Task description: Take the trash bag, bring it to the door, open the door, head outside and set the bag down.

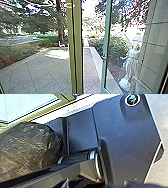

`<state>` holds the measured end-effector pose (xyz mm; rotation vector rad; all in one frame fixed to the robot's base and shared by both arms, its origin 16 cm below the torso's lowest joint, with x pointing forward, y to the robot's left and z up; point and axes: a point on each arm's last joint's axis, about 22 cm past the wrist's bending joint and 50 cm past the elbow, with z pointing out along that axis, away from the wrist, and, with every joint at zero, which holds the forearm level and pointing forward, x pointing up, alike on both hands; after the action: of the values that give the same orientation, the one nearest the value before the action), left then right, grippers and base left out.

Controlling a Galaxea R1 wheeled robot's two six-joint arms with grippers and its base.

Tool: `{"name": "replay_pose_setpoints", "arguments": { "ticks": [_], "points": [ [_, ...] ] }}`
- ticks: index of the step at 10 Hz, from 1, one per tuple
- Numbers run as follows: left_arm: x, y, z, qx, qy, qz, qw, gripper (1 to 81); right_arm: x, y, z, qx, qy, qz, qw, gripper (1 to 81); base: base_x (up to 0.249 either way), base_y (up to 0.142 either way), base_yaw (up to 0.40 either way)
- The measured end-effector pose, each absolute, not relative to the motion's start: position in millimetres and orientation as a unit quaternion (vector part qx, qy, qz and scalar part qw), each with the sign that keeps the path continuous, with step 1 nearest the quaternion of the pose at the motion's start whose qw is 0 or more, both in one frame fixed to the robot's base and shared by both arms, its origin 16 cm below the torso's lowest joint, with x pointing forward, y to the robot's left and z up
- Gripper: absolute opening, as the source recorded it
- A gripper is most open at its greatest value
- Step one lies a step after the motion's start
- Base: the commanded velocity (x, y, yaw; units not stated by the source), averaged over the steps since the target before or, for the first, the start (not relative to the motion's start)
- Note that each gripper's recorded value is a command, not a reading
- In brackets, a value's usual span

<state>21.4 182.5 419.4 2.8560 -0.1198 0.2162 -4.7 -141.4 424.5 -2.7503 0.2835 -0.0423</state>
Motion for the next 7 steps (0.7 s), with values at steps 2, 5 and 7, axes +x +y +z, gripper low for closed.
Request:
{"name": "replay_pose_setpoints", "arguments": {
  "ticks": [2,5,7],
  "points": [
    [15,172,420,0.986,-0.042,0.070,0.146,1.0,-9,-138,424,-0.977,0.101,-0.012,0.188,81.1,0.000,-0.109,0.000],
    [15,180,419,0.987,-0.041,0.071,0.139,1.0,-12,-138,424,-0.977,0.101,-0.012,0.188,81.1,0.000,-0.112,0.000],
    [16,176,420,0.986,-0.041,0.072,0.142,1.0,-11,-138,424,-0.977,0.100,-0.015,0.188,81.1,0.000,-0.112,0.000]
  ]
}}
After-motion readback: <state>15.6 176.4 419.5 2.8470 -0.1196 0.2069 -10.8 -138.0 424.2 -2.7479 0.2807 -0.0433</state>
